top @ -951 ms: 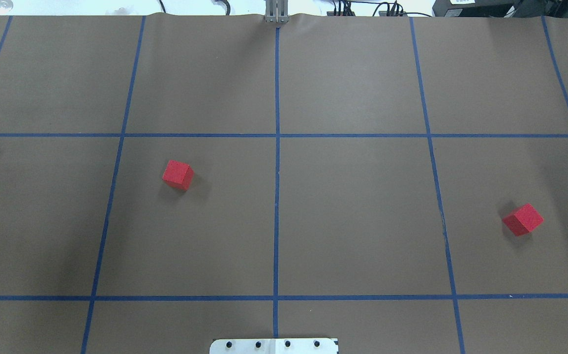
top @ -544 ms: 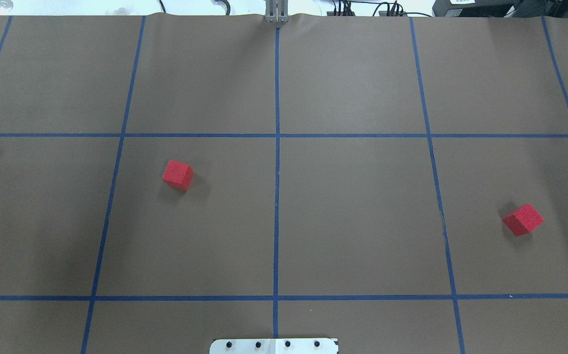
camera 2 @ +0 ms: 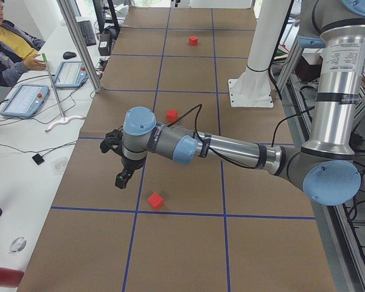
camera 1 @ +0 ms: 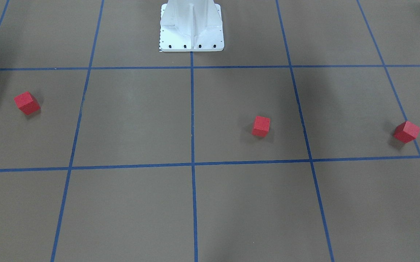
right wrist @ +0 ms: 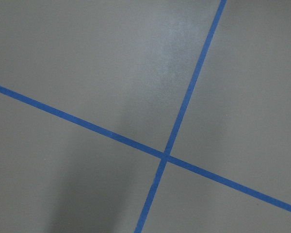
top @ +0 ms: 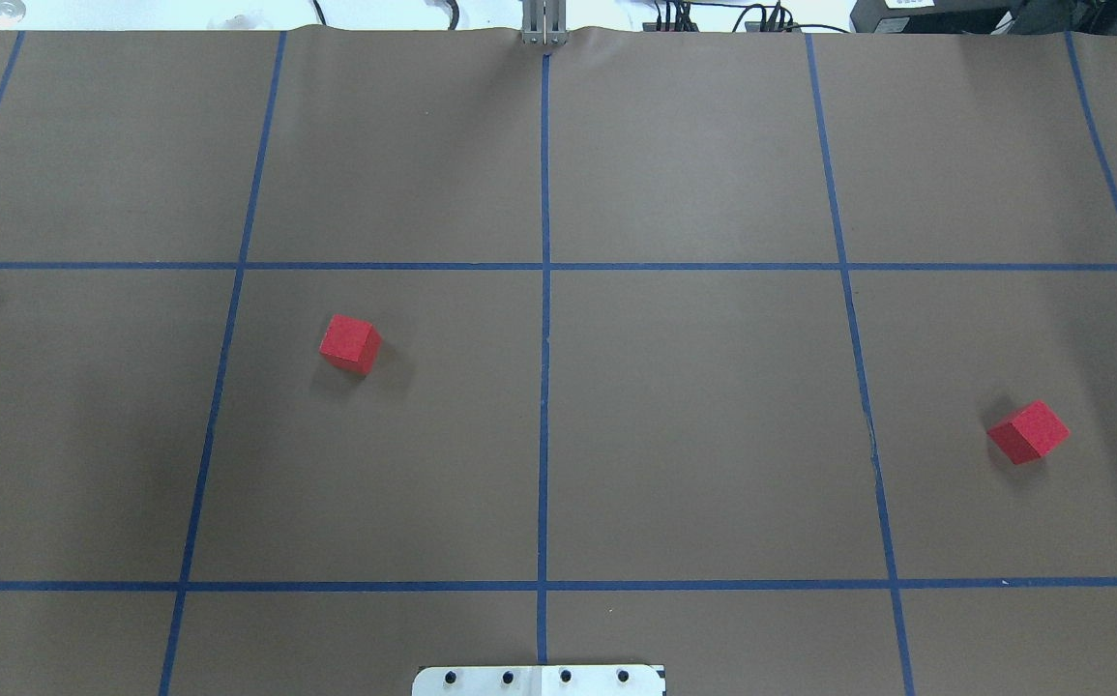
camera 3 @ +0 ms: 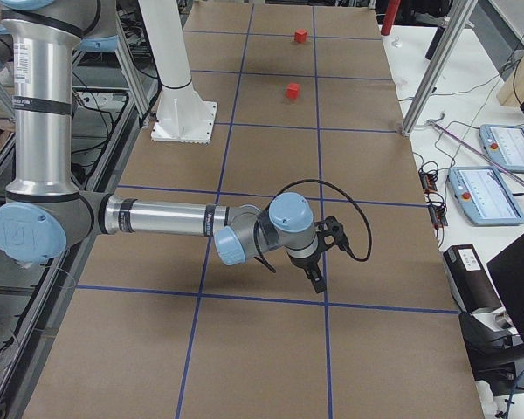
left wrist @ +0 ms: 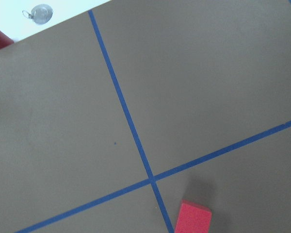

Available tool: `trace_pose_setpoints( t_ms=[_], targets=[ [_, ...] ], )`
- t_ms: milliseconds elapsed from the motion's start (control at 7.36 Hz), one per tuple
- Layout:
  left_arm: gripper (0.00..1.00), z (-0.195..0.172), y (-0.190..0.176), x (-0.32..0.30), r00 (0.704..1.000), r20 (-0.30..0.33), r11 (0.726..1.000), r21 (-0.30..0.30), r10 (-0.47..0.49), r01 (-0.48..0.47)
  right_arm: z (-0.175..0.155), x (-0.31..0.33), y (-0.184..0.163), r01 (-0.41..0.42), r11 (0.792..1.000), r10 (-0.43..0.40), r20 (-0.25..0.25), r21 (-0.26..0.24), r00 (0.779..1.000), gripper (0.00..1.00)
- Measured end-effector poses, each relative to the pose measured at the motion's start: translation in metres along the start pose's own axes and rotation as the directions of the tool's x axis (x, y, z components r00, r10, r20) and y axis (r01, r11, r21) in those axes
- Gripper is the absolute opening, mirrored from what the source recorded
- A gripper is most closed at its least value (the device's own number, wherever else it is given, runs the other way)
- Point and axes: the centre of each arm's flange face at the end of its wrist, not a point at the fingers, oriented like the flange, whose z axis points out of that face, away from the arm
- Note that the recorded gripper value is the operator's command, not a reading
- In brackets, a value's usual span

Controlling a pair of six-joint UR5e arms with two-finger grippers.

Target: Form red blocks into L shape at center

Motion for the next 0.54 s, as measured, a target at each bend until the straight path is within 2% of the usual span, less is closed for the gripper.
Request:
trace_pose_setpoints(
  t_ms=[136,272,408,544],
  targets=[
    [1.0,-0.001,-0.003,0.0,1.0,0.0,1.0,0.009,0.008,-0.008,0.008,-0.023,-0.014,0.057,0.998,-0.057,0.045,0.019,0.997,0.99],
    [1.0,0.0,-0.001,0.001,1.0,0.001,1.0,0.021,0.021,-0.021,0.023,-0.056,-0.025,0.093,0.995,-0.095,0.115,0.019,0.989,0.98],
    [1.0,0.005,0.004,0.002,0.999,0.001,0.999,0.032,0.037,-0.037,0.038,-0.098,-0.03,0.081,0.997,-0.079,0.191,-0.002,0.978,0.97],
    [1.0,0.01,0.007,0.002,0.999,0.0,0.998,0.036,0.049,-0.049,0.048,-0.142,-0.026,0.062,0.997,-0.053,0.235,-0.034,0.971,0.97]
  ],
)
